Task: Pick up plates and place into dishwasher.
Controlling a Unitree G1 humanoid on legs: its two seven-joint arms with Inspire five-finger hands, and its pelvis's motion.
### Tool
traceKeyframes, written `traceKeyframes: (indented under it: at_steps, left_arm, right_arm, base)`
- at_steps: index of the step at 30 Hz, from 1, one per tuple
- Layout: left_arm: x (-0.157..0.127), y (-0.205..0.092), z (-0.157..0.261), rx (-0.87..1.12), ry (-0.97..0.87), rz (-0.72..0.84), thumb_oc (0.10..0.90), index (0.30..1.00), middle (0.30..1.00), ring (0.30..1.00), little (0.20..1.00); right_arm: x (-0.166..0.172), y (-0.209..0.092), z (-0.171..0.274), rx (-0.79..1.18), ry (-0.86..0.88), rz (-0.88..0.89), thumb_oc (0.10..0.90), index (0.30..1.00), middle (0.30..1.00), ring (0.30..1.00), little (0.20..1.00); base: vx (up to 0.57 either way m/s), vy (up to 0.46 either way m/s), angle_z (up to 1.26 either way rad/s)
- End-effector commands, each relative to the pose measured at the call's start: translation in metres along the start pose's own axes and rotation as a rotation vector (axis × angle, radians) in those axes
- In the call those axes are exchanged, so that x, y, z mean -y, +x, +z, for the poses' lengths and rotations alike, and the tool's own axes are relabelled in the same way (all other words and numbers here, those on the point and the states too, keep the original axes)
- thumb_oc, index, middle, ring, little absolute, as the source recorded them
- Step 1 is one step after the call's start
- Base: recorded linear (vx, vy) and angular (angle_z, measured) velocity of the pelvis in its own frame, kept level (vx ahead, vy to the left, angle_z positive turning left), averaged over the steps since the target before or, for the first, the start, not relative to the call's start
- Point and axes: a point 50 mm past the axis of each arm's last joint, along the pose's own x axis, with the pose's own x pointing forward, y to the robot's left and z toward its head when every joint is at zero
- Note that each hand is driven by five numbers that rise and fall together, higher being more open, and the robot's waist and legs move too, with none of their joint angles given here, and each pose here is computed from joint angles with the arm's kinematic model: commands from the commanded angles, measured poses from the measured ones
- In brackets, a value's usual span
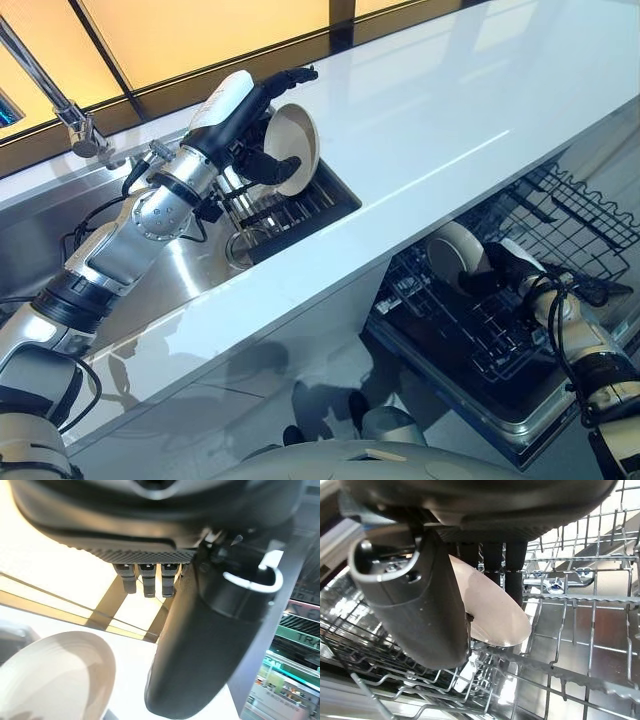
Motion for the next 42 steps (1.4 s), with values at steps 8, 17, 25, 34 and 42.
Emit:
traceKeyframes:
  at_steps: [8, 17, 25, 34, 42]
  left_arm:
    - [-0.035, 0.026, 0.042, 0.2, 0.011, 0.151, 0.8, 0.9, 0.9, 0.9, 0.9]
    - [-0.036, 0.023, 0.036, 0.183, 0.023, 0.159, 0.8, 0.9, 0.9, 0.9, 0.9]
    - [-0.04, 0.012, 0.028, 0.153, 0.046, 0.176, 0.8, 0.9, 0.9, 0.9, 0.9]
    - [-0.049, 0.003, 0.02, 0.12, 0.076, 0.205, 0.8, 0.9, 0.9, 0.9, 0.9]
    - [-0.054, -0.003, 0.012, 0.084, 0.097, 0.227, 0.8, 0.9, 0.9, 0.9, 0.9]
  right_arm:
    - [0.008, 0.003, 0.024, 0.109, -0.046, -0.034, 0.8, 0.9, 0.9, 0.9, 0.9]
    - [0.015, -0.009, 0.022, 0.151, -0.059, -0.093, 0.8, 0.9, 0.9, 0.9, 0.9]
    - [0.028, -0.032, 0.008, 0.175, -0.072, -0.207, 0.8, 0.9, 0.9, 0.9, 0.9]
    - [0.059, -0.066, 0.013, 0.286, -0.062, -0.438, 0.8, 0.9, 0.9, 0.9, 0.9]
    - [0.074, -0.089, 0.024, 0.391, -0.073, -0.565, 0.8, 0.9, 0.9, 0.9, 0.9]
  base:
    - [0.0, 0.001, 0.02]
    - [0.0, 0.0, 0.0]
    - [0.0, 0.0, 0.0]
    - [0.0, 0.002, -0.02]
    - [0.01, 0.019, -0.09]
